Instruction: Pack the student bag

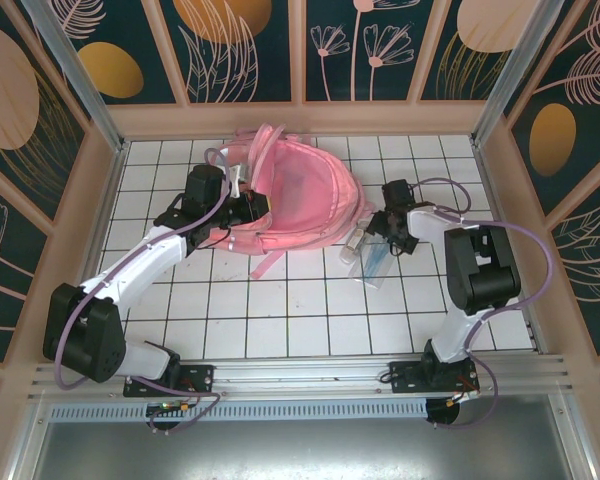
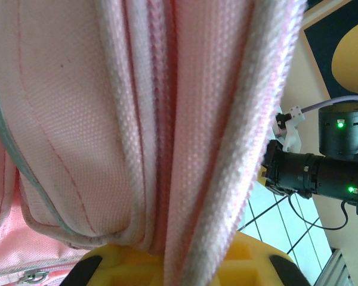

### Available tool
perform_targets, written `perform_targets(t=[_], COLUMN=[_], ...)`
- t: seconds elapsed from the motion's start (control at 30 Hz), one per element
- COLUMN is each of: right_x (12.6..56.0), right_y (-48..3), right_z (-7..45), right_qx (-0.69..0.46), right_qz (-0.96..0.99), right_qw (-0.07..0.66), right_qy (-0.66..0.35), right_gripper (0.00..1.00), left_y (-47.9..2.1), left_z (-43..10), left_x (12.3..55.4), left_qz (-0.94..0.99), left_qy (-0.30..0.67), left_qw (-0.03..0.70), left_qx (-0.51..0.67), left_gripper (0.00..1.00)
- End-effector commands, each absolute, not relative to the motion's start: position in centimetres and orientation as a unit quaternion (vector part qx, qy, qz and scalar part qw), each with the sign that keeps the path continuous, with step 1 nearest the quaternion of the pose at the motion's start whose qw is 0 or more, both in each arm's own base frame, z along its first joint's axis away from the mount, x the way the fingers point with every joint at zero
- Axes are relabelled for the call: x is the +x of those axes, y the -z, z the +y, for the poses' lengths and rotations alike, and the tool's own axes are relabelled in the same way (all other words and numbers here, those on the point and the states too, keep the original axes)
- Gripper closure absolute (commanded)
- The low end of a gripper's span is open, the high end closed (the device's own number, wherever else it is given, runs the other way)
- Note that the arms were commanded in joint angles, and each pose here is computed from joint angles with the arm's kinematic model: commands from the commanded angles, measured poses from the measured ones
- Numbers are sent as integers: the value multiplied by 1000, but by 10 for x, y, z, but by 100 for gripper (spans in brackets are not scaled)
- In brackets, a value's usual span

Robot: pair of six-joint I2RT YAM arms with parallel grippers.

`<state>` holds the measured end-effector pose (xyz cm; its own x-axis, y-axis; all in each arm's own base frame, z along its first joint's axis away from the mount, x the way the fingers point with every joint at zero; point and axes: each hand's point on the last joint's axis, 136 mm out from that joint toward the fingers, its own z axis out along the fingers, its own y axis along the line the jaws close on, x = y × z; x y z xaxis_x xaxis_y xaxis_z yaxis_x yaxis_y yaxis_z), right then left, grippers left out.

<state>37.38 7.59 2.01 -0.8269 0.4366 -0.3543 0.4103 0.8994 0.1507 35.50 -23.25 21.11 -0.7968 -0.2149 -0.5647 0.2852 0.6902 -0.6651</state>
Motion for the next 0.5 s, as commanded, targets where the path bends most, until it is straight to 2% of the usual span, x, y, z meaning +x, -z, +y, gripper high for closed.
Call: perform_targets(t=[0.0,0.27,0.47], right_x=[369,367,366], right_y=[1,23,16], right_z=[76,83,79], right_qx=[229,221,222], right_qz=[957,963,961], right_qw=[178,150,162], right_qy=[-16,-15,-11], right_gripper=[16,18,31], left_y=[-250,-257,-255], left_z=[-239,-238,-237], left_x=[351,352,353], left_qz=[835,833,834], left_qy=[411,407,403], left_qw=[362,369,371], left_qx=[61,67,63], left_gripper=[100,100,100])
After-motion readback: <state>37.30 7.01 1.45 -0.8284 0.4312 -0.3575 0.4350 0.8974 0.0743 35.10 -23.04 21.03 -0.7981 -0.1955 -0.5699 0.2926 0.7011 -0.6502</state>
